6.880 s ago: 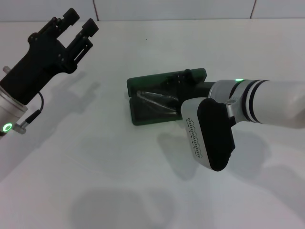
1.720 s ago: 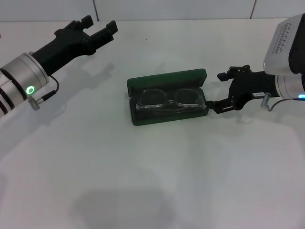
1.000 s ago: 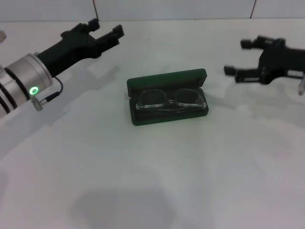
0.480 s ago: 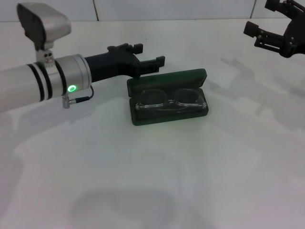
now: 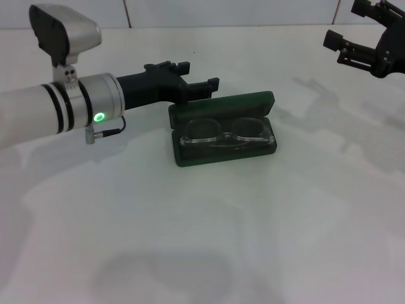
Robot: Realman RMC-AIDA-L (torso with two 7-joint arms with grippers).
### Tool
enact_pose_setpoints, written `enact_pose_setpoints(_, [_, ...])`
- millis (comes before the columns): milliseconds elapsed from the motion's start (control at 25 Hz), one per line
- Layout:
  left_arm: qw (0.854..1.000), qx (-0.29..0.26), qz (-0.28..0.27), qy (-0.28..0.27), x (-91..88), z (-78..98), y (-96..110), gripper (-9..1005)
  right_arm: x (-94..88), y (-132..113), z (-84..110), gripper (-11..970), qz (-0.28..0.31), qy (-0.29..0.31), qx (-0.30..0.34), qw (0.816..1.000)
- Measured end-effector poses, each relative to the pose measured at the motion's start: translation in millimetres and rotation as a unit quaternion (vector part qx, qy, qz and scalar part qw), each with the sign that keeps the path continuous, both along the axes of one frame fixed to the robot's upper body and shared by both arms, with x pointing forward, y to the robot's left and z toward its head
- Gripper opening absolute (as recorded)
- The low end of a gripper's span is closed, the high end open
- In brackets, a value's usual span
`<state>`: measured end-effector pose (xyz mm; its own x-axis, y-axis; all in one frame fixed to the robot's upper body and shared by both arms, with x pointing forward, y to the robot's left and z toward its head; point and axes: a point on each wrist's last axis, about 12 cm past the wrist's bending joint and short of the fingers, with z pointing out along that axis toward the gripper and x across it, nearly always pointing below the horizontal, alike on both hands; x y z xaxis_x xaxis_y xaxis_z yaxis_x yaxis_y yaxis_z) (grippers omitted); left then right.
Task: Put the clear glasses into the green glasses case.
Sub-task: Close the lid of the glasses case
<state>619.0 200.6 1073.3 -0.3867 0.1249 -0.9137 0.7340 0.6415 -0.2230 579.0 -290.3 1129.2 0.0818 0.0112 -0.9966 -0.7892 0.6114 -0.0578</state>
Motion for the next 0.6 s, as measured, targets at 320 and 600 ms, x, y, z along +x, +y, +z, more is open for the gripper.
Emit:
enact_pose_setpoints(320, [0.999,0.043,-0.006,0.008,8.0,-2.7,-17,865,-1.3,1,-2.9,888,0.001,0.005,0.002,1.0])
enact_pose_setpoints(600, [0.997,0.04,-0.061,0.012,-0.2,-1.0,-24,865,-2.8,-1,-4.4,888,-0.002,0.008,0.003,1.0])
